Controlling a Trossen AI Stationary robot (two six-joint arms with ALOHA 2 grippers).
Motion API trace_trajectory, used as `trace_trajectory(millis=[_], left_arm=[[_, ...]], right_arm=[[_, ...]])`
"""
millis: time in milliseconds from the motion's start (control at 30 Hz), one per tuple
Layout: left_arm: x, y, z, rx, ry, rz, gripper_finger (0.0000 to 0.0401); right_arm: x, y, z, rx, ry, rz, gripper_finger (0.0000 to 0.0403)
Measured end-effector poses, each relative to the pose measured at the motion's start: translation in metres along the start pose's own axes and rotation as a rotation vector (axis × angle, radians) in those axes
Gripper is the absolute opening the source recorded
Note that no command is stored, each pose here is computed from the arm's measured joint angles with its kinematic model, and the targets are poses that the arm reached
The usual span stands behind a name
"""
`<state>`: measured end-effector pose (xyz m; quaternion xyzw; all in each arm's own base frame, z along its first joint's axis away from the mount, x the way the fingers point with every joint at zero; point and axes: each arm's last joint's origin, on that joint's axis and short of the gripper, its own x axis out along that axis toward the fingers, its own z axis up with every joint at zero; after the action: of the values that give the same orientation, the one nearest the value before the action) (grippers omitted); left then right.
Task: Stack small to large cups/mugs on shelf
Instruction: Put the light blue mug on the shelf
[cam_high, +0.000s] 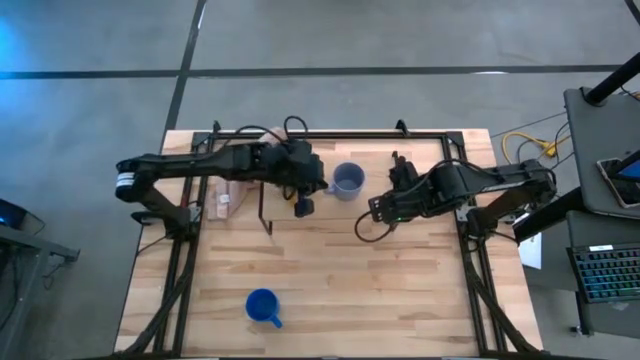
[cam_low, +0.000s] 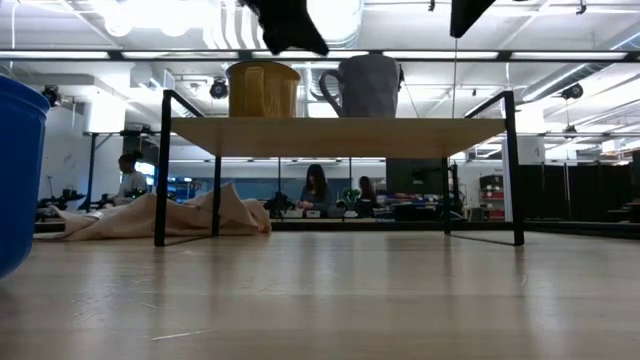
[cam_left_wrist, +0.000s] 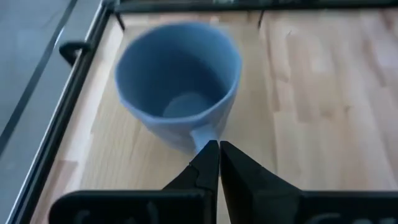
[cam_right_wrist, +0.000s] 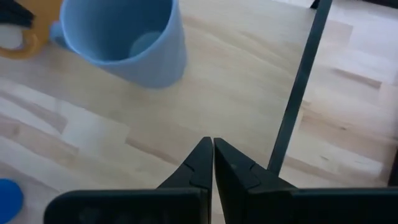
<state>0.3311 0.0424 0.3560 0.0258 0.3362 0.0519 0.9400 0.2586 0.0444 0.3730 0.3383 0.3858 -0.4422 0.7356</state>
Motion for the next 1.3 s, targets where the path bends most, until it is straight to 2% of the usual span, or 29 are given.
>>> trace_trajectory(millis=[167, 433, 667, 1300], left_arm=[[0.008, 0.001, 0.002, 0.021, 0.022, 0.043, 0.0], [-0.003, 0.005, 0.009, 0.071, 0.077, 0.13, 0.0], [-0.002, 0.005, 0.005, 0.081, 0.127, 0.124, 0.0], [0.006, 0.003, 0.006, 0.106, 0.116, 0.073, 0.0]], right_arm=[[0.0, 0.003, 0.001, 0.021, -0.035, 0.019, 0.0008], [0.009, 0.011, 0.005, 0.028, -0.061, 0.082, 0.0009], [0.02, 0.009, 0.015, 0.02, -0.073, 0.061, 0.0009], [0.03, 0.003, 0.035, -0.033, -0.034, 0.044, 0.0009]])
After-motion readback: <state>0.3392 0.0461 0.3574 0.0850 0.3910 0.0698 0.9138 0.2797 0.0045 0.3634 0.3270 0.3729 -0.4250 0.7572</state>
